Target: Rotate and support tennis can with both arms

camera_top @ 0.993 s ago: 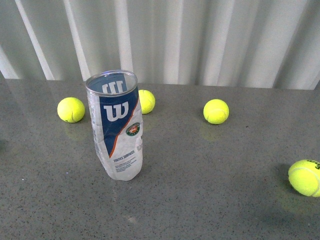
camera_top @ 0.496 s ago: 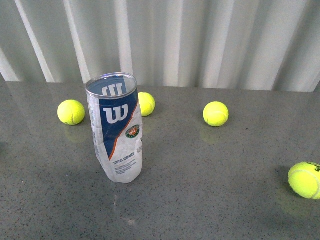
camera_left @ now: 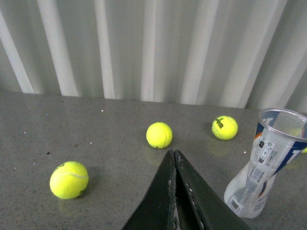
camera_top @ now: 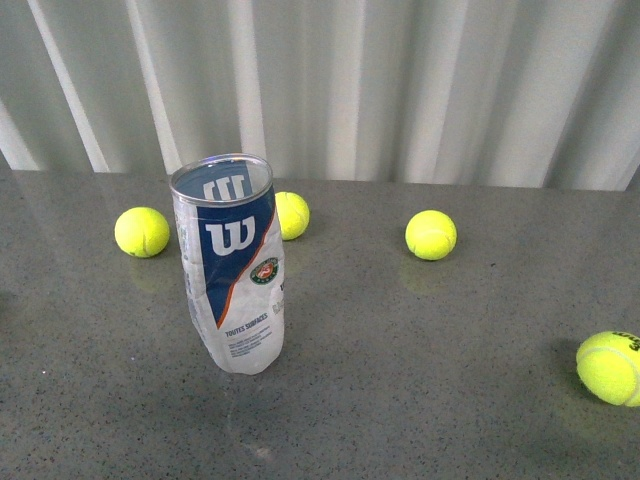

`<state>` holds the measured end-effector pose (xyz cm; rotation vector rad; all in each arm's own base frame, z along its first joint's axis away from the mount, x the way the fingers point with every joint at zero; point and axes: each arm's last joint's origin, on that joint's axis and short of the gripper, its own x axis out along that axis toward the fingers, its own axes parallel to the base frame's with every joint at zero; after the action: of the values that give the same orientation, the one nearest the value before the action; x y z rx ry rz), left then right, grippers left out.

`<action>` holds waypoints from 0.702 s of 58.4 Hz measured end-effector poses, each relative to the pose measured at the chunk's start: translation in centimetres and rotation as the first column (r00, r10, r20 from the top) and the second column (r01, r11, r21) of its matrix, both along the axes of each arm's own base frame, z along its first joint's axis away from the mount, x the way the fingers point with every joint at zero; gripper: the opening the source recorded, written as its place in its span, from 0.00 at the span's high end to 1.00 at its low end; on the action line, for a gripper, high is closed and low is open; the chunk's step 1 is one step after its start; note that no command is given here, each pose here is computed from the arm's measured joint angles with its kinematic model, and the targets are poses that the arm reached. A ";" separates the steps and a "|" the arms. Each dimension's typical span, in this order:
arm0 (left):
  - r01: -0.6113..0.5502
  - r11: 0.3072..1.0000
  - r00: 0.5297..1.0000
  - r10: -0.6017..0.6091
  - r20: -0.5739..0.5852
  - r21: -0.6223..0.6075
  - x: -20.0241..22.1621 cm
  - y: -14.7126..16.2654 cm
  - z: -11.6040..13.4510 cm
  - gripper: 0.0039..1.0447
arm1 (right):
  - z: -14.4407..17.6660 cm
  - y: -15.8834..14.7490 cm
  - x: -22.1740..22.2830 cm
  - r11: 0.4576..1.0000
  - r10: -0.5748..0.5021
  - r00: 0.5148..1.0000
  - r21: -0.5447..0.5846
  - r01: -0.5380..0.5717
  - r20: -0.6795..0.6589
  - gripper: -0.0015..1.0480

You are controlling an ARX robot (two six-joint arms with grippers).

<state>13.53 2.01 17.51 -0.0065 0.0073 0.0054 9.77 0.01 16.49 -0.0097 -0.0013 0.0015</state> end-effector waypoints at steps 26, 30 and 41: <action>0.010 1.000 0.999 -0.010 0.034 0.002 -1.5 -2.0 0.0 0.97 | 0.0 0.0 0.0 1.000 0.001 1.000 0.000 -0.001 0.000 0.07; 0.008 1.000 0.999 -0.008 0.033 0.002 -1.7 -2.0 0.0 0.97 | 0.0 0.0 0.0 1.000 0.001 1.000 0.000 -0.001 0.000 0.07; 0.007 1.000 0.999 -0.007 0.035 0.002 -2.2 -2.0 0.0 0.97 | 0.0 0.0 0.0 1.000 0.001 1.000 0.000 -0.001 0.000 0.07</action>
<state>11.37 -0.01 17.51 -0.0048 -0.0277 -0.0020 9.77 0.02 16.49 -0.0097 -0.0013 0.0023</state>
